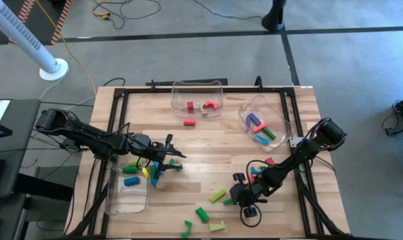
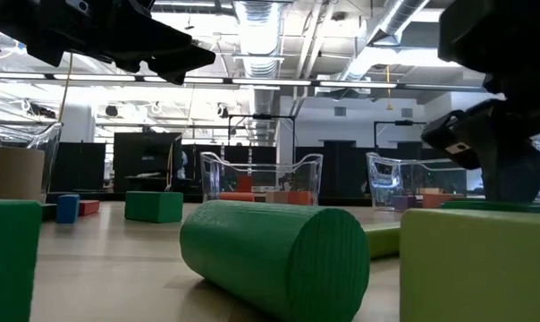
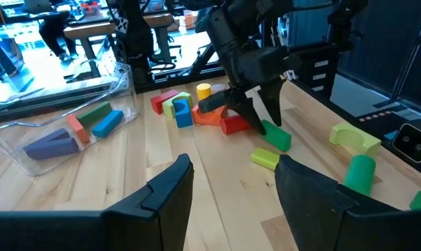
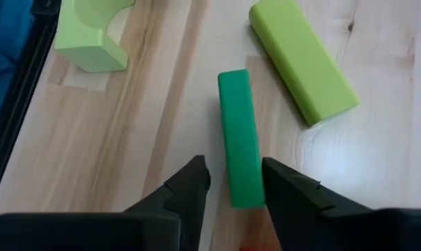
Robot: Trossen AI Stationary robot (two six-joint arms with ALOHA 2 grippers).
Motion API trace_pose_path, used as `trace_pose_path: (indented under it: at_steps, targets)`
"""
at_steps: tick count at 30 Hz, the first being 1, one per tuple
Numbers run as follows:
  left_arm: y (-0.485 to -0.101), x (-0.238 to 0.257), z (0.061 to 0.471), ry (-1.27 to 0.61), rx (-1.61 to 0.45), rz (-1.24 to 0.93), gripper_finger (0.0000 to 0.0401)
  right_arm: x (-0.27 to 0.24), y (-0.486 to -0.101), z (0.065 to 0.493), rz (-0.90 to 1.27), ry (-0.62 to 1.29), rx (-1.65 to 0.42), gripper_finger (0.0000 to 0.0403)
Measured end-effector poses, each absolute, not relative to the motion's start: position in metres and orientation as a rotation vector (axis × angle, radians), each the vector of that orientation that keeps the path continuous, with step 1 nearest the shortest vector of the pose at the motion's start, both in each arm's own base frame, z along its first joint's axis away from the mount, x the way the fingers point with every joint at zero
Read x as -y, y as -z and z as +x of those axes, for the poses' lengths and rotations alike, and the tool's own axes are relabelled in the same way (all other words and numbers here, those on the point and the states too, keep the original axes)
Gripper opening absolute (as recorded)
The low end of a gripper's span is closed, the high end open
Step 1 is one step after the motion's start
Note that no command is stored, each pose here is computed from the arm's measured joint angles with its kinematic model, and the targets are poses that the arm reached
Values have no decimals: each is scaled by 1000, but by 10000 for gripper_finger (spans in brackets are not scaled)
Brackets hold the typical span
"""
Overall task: Sort blocks by size
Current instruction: Put the green rectangular block into the right transparent bin, then put the red cylindrical block into the left transparent bin
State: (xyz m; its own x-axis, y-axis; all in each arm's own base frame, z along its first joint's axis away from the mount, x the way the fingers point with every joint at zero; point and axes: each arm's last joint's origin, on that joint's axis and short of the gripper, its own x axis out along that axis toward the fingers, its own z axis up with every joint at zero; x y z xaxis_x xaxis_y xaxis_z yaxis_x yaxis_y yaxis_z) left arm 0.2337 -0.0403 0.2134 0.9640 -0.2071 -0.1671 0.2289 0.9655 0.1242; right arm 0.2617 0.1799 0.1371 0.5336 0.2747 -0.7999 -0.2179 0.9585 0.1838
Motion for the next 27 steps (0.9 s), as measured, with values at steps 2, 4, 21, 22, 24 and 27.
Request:
trace_pose_path:
  at_steps: [2, 4, 21, 22, 24, 27]
  targets:
    - [-213, 40, 234, 221, -154, 144, 194, -181, -140, 264, 64, -295, -962, 177]
    - [-213, 40, 234, 221, -154, 144, 194, -182, -144, 265, 56, -294, -975, 183]
    - [-213, 40, 234, 222, -154, 144, 194, -184, -179, 264, -95, -228, -1241, 218]
    - [-213, 40, 234, 222, -153, 147, 194, -184, -180, 264, -111, -239, -1239, 216]
    - [-213, 40, 234, 222, -153, 148, 194, -185, -181, 264, -148, -262, -1233, 211]
    - [-213, 40, 234, 222, -153, 153, 194, -185, -180, 260, -230, -282, -1250, 207]
